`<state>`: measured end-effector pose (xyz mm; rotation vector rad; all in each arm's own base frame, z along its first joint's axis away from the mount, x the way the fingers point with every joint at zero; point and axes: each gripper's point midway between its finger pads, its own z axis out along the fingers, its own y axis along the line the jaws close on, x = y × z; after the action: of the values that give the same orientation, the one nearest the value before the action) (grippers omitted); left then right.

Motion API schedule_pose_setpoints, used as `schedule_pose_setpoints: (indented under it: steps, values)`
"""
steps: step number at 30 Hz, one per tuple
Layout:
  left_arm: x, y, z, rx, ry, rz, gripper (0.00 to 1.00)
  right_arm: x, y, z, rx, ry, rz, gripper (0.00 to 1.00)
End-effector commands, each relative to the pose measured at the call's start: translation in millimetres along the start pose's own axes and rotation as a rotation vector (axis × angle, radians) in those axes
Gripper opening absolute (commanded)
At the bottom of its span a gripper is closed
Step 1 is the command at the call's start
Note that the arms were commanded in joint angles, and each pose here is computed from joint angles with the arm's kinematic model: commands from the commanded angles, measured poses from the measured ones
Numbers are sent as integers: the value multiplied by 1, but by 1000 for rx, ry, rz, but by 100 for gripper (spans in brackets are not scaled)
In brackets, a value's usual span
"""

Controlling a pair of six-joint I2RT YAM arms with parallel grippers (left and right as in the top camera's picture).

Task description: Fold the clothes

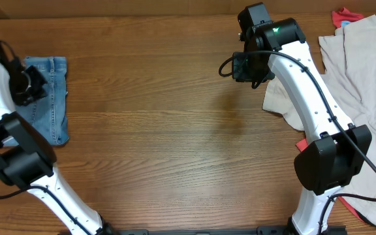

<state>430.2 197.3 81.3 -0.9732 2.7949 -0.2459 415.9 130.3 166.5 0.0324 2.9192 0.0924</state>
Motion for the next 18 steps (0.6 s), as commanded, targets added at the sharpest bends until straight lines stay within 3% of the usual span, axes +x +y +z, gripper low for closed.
schedule_pose_setpoints:
  steps: [1,10,15,18]
  values:
    - [18,-20,19,47,69,86,4,-6,0,-10,-14,-32,9,31]
    - [57,4,62,-38,179,92,5,-6,0,-10,-13,-29,9,31]
    - [68,48,71,-247,191,30,4,-6,0,-10,-13,-29,9,31]
    - [65,57,69,-275,178,9,4,-6,0,-10,-13,-29,7,31]
